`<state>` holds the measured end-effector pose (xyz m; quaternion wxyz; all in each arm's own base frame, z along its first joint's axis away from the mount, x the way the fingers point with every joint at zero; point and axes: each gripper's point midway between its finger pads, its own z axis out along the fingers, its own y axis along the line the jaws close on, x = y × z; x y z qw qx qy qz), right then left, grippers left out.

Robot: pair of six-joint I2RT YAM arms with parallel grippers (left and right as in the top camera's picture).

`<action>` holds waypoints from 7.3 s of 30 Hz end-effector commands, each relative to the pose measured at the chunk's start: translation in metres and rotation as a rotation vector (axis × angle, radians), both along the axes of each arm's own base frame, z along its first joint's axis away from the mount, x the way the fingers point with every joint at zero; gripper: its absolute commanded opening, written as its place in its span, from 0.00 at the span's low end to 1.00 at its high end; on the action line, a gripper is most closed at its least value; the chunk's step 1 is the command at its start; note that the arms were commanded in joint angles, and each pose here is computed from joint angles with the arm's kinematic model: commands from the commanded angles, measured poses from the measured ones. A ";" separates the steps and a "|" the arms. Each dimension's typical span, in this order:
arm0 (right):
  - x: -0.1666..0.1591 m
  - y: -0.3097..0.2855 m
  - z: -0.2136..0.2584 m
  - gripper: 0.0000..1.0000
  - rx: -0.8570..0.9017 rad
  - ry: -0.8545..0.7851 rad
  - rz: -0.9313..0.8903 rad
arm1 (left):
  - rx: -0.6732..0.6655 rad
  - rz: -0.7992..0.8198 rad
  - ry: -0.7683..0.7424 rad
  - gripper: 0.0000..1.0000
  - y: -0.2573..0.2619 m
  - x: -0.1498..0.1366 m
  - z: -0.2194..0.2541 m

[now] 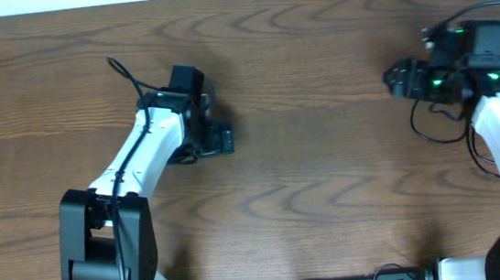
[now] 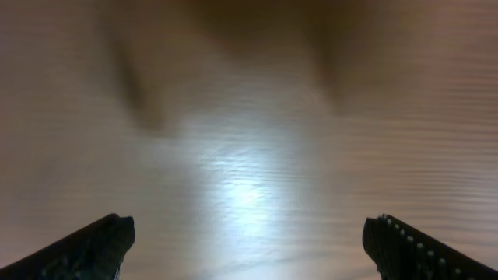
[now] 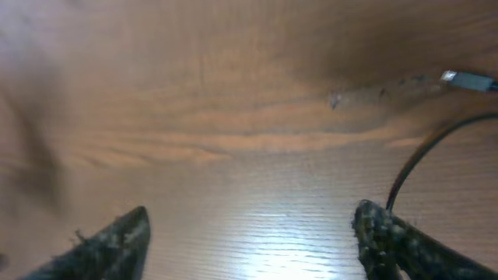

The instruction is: Untangle cables

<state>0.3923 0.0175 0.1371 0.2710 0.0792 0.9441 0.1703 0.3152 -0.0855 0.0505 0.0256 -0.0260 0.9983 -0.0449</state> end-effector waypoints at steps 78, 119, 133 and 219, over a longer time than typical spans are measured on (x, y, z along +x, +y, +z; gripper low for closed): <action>-0.198 0.008 0.016 0.99 -0.231 -0.121 0.031 | -0.091 0.171 -0.985 0.99 0.060 -0.117 0.197; -0.152 0.030 0.072 0.99 -0.275 -1.173 0.029 | -0.091 0.172 -0.985 0.99 0.060 -0.117 0.197; -0.150 0.025 0.020 0.99 -0.300 -0.964 0.064 | -0.091 0.172 -0.985 0.99 0.060 -0.117 0.197; -0.147 0.007 0.020 0.99 -0.334 -0.949 -0.001 | -0.012 0.333 -0.930 0.99 0.095 -0.135 0.141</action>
